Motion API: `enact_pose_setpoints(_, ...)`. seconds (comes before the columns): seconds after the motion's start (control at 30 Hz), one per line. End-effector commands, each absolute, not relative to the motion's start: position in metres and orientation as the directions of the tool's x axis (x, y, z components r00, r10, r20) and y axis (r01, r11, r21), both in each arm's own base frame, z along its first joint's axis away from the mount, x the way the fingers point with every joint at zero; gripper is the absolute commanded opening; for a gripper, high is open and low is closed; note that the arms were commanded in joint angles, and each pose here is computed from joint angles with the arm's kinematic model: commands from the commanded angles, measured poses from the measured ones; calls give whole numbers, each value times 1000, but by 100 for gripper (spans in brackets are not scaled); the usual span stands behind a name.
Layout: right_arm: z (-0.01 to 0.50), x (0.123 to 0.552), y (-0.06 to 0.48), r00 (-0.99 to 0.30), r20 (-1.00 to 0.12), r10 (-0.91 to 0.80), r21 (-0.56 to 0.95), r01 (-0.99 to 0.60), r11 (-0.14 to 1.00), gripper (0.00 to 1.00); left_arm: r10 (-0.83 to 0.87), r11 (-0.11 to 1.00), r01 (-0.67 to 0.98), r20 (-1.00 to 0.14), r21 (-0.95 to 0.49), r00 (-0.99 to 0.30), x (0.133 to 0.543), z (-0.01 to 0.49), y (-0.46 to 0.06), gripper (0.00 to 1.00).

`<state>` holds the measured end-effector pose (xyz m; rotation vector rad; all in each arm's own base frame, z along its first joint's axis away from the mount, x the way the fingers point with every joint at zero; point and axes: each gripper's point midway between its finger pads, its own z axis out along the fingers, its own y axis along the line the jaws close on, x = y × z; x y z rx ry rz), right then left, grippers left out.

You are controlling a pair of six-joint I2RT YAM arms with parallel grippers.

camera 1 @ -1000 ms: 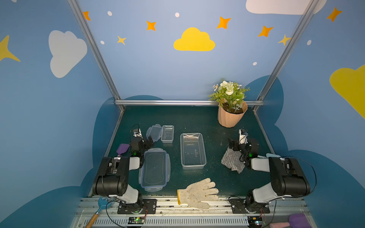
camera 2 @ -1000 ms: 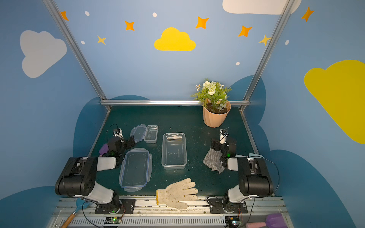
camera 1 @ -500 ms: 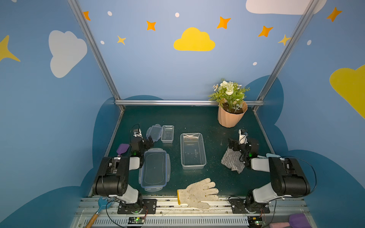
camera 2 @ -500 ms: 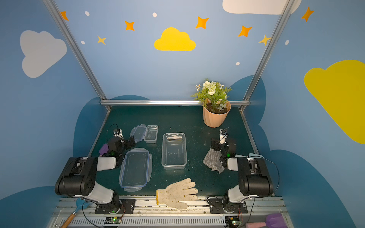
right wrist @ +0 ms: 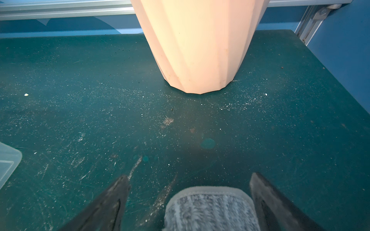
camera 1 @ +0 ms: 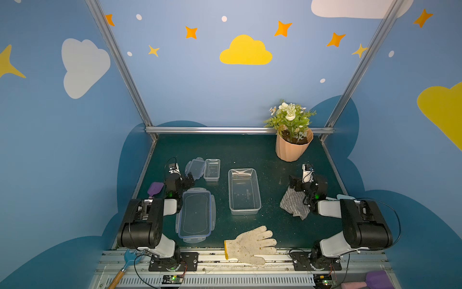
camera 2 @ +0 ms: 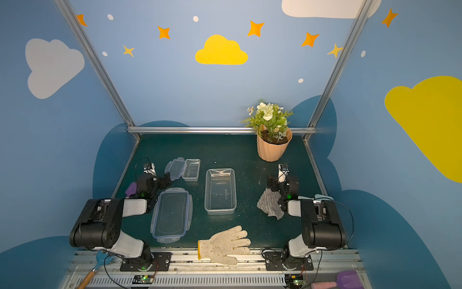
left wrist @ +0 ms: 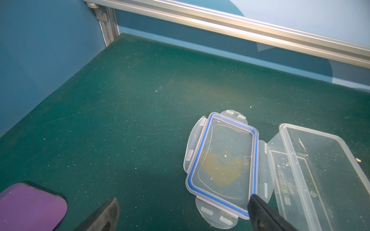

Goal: Wipe the insides of the lunch boxes
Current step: Reset both arms

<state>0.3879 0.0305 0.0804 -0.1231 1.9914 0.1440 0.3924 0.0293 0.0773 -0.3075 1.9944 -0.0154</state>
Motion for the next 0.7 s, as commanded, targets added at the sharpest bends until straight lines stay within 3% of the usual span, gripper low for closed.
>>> enact_pose_setpoints(0.0, 90, 393, 29, -391, -920, -13, 46, -143, 989, 93, -210, 971, -194, -894, -141, -397, 393, 80, 27, 100)
enact_pose_setpoints(0.2, 90, 394, 24, -390, -921, -18, 23, -100, 995, 94, -209, 971, -195, -894, -141, -396, 393, 81, 27, 100)
enact_pose_setpoints(0.3, 92, 387, 46, -369, -929, -38, 67, -267, 961, 95, -210, 970, -196, -894, -141, -397, 393, 80, 27, 100)
enact_pose_setpoints(0.4, 93, 387, 45, -367, -930, -33, 76, -279, 957, 95, -208, 971, -195, -894, -140, -397, 393, 80, 27, 100)
enact_pose_setpoints(0.5, 89, 393, 12, -387, -922, 9, 18, -20, 1000, 95, -209, 971, -194, -893, -141, -398, 393, 80, 26, 100)
enact_pose_setpoints(0.57, 90, 393, 11, -382, -924, -3, -8, 12, 1000, 95, -209, 971, -194, -893, -141, -398, 393, 80, 27, 100)
enact_pose_setpoints(0.67, 92, 389, 41, -373, -927, -39, 54, -236, 970, 95, -209, 971, -194, -894, -141, -397, 393, 81, 26, 100)
